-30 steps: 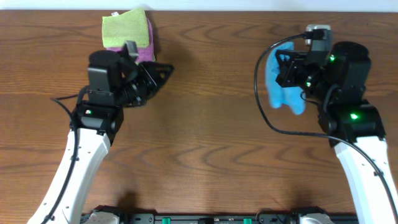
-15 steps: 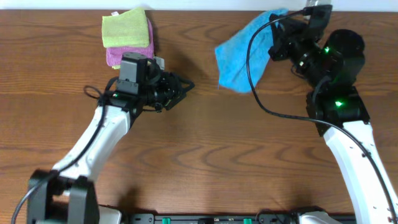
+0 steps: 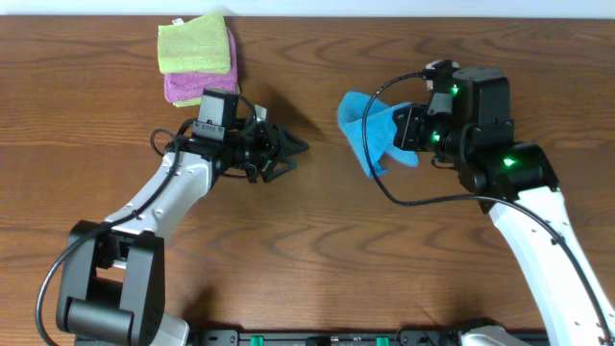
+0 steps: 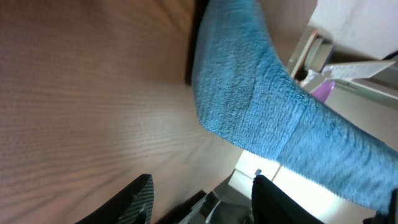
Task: Fold the cloth
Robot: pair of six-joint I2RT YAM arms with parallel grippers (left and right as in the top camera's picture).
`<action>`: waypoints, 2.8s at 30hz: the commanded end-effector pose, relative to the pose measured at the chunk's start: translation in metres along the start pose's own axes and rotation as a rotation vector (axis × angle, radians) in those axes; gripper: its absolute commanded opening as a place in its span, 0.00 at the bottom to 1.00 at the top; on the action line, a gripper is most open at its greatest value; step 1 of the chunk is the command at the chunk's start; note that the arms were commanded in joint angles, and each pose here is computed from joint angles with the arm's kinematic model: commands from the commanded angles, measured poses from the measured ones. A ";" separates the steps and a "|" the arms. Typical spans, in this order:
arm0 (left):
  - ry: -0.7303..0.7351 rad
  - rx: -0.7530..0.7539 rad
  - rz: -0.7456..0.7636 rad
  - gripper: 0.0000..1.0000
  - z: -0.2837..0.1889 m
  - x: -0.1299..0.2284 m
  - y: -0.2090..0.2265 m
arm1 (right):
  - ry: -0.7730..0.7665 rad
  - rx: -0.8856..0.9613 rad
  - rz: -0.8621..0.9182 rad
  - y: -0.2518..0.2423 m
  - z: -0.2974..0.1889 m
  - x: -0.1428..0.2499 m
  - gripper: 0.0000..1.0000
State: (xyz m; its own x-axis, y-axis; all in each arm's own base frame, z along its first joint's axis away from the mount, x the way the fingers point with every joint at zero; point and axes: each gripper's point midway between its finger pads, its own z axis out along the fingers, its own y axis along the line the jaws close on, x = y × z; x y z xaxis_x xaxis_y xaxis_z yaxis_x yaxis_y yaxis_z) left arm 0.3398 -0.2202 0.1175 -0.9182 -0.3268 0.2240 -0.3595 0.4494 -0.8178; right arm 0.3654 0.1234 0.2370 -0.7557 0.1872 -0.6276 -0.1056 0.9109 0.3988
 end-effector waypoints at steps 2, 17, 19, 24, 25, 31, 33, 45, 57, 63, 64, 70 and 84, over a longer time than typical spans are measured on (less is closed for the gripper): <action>0.050 -0.016 0.082 0.57 0.014 0.018 -0.007 | -0.069 0.148 -0.022 -0.022 -0.004 -0.014 0.02; 0.185 -0.058 0.138 0.56 0.078 0.080 -0.013 | -0.222 0.069 -0.064 0.001 -0.013 -0.049 0.02; 0.187 -0.057 0.148 0.54 0.077 0.079 -0.012 | -0.231 0.113 -0.045 -0.001 -0.028 -0.046 0.02; 0.167 -0.060 0.177 0.54 0.076 0.074 -0.011 | -0.319 0.189 -0.030 -0.002 -0.092 -0.040 0.02; 0.159 -0.067 0.175 0.54 0.076 0.072 -0.010 | -0.322 0.184 0.003 -0.002 -0.105 -0.033 0.02; 0.146 -0.073 0.179 0.54 0.076 0.070 -0.009 | -0.299 0.158 0.115 -0.002 -0.144 0.000 0.02; 0.142 -0.077 0.177 0.54 0.076 0.069 -0.008 | -0.285 0.151 0.135 -0.002 -0.149 0.008 0.02; 0.034 -0.100 0.279 0.50 0.062 0.033 0.000 | 0.023 0.319 0.191 -0.030 -0.108 0.067 0.02; -0.046 -0.134 0.228 0.58 0.027 -0.009 0.023 | -0.040 0.411 0.056 -0.041 0.017 0.011 0.02; -0.032 -0.124 0.238 0.63 0.027 -0.006 0.021 | -0.052 0.491 0.034 -0.060 0.066 0.008 0.94; -0.009 -0.108 0.239 0.63 0.028 -0.001 0.019 | -0.046 0.495 0.016 -0.062 0.075 0.008 0.99; 0.165 -0.009 0.226 0.63 0.039 0.040 0.000 | -0.011 0.498 -0.104 -0.061 0.068 0.007 0.99; 0.360 0.068 0.373 0.80 0.100 0.146 -0.044 | 0.042 0.570 0.091 -0.201 -0.048 -0.007 0.99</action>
State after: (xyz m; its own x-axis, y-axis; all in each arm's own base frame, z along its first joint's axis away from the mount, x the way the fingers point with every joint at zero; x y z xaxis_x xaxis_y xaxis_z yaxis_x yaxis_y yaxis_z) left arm 0.2416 -0.3617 0.1298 -0.9866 0.1485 0.0670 0.0021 0.4226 -0.9063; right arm 0.3623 -0.0749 0.1904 -0.7369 0.3348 -0.5873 0.4240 0.9055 -0.0159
